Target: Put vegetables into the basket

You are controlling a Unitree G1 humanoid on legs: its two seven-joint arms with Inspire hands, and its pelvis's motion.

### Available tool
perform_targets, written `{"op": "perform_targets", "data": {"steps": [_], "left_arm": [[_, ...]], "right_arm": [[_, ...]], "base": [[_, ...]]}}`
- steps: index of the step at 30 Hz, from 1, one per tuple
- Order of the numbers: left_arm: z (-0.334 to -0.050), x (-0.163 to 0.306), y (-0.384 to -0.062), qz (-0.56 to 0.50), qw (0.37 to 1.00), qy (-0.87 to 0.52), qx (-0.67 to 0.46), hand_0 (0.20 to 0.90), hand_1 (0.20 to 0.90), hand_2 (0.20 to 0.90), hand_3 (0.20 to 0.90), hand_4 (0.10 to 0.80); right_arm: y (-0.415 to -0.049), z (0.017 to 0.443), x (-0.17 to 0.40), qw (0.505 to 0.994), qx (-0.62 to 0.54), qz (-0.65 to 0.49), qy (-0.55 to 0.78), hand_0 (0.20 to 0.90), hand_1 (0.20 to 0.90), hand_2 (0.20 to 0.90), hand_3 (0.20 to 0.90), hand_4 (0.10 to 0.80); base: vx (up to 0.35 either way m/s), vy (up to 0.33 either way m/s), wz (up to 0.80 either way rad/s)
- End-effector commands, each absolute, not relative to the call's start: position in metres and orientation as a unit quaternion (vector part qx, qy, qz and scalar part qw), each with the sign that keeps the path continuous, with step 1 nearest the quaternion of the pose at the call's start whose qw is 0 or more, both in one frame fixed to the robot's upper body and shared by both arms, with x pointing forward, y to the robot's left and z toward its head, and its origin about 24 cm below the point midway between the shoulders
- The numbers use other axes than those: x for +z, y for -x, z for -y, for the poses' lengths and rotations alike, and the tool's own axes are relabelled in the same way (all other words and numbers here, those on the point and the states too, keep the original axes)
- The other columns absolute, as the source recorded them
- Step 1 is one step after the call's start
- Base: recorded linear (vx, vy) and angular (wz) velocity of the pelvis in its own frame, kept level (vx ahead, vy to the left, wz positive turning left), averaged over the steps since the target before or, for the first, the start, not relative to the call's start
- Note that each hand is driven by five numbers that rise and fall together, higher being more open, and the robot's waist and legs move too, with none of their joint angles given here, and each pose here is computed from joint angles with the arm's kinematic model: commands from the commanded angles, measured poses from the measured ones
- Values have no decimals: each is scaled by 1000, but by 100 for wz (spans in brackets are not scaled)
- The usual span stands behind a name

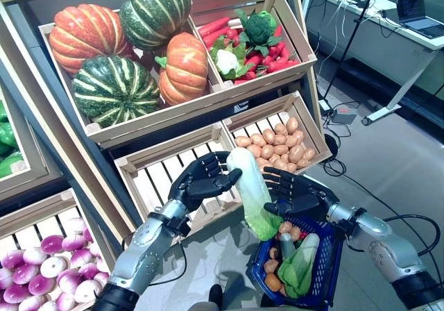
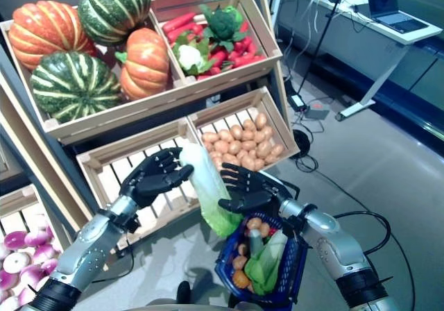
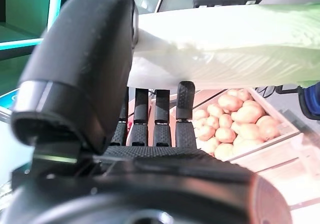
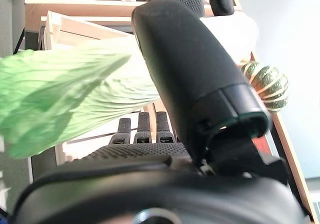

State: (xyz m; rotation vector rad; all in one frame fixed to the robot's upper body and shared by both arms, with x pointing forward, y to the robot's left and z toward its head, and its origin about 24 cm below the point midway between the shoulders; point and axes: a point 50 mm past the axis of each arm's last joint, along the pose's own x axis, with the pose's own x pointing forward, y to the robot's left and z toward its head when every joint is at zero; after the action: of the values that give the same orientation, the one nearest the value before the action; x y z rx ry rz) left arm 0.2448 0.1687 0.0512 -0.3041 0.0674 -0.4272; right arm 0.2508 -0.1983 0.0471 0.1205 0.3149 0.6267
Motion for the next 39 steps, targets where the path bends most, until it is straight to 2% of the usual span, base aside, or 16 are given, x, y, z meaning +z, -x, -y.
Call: {"op": "perform_targets", "data": {"steps": [1,11,26,27,28,29,39], "left_arm": [[-158,100,-267,89,948,157,-263,300,300,300,300,400],[-155,101,-266,93,943,169,-270,300,300,300,300,400],[-149,107,-265,109,931,196,-288,300,300,300,300,400],[-148,107,-265,110,930,199,-290,300,300,300,300,400],[-147,107,-265,111,929,201,-291,300,300,300,300,400],[-148,107,-264,112,928,202,-291,300,300,300,300,400],[-149,107,-263,122,923,224,-289,300,300,300,300,400]], "right_arm": [[-268,174,95,918,385,-52,-80,900,900,900,900,800],[-267,161,87,903,413,-78,-89,900,900,900,900,800],[-253,154,46,858,459,-221,-70,900,900,900,900,800],[-252,153,44,853,462,-230,-75,561,561,561,561,574],[-251,152,42,850,464,-239,-79,324,324,324,324,416],[-251,152,41,849,464,-241,-79,300,300,300,300,400],[-245,153,27,841,458,-276,-85,300,300,300,300,400]], "base": [[7,1,4],[0,0,0],[0,0,0],[0,0,0],[0,0,0],[0,0,0],[0,0,0]]}}
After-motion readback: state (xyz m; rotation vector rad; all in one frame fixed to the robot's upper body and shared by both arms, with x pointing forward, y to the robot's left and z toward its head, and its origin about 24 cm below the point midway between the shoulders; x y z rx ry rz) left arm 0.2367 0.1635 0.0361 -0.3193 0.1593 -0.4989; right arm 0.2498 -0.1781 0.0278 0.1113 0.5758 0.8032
